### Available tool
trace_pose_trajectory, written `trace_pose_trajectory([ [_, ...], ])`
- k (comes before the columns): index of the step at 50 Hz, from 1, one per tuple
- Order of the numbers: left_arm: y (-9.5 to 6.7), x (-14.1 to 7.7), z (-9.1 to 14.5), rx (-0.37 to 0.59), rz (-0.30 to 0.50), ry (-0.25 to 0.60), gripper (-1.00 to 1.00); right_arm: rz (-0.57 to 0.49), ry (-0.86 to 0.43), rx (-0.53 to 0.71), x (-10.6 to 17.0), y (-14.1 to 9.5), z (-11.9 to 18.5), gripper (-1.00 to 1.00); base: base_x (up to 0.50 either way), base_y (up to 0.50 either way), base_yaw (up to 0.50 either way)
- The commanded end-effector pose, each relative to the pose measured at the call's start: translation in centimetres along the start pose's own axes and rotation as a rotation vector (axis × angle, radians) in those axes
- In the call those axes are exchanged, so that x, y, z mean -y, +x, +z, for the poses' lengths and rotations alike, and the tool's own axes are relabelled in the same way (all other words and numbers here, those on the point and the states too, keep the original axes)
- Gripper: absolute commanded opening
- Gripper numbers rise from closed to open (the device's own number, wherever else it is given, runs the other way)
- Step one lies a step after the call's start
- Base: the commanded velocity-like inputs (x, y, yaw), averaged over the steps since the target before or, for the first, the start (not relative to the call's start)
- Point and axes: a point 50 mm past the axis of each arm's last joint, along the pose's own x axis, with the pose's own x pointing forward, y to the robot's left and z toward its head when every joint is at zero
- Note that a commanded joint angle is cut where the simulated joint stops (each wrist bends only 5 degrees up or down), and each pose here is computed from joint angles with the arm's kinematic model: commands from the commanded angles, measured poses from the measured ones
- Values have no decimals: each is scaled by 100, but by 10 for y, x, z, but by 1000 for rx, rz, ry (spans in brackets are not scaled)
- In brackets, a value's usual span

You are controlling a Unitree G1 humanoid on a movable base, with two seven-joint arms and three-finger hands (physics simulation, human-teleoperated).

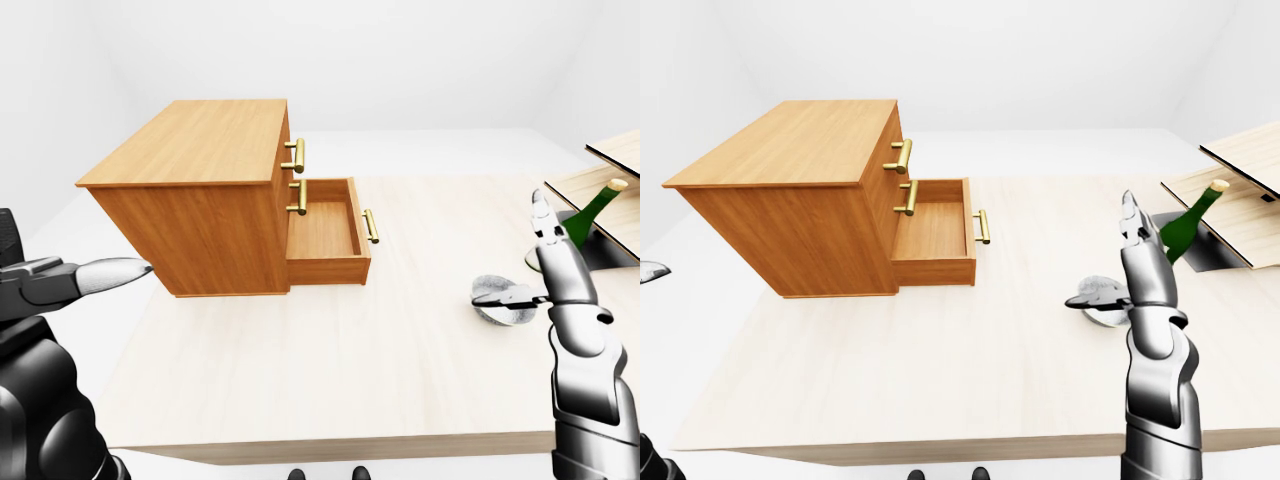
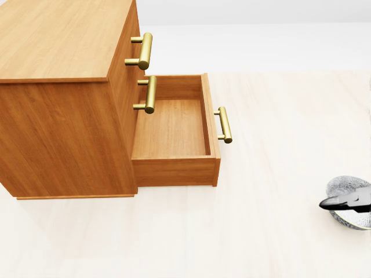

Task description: Put the bowl on top of the cabinet.

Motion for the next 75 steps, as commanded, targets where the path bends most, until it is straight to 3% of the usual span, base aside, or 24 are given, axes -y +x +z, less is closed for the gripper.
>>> trace_pose_trajectory([
  [1, 0, 1, -1, -3, -4, 3, 100, 10, -57, -25, 4, -6, -9, 100, 0, 0, 0],
  [36, -1, 1, 1, 4, -7, 6, 100, 22, -212, -55, -7, -9, -30, 100, 0, 0, 0],
  [75, -1, 2, 1, 7, -11, 7, 100, 48, -297, -121, -27, -12, -57, 100, 0, 0, 0],
])
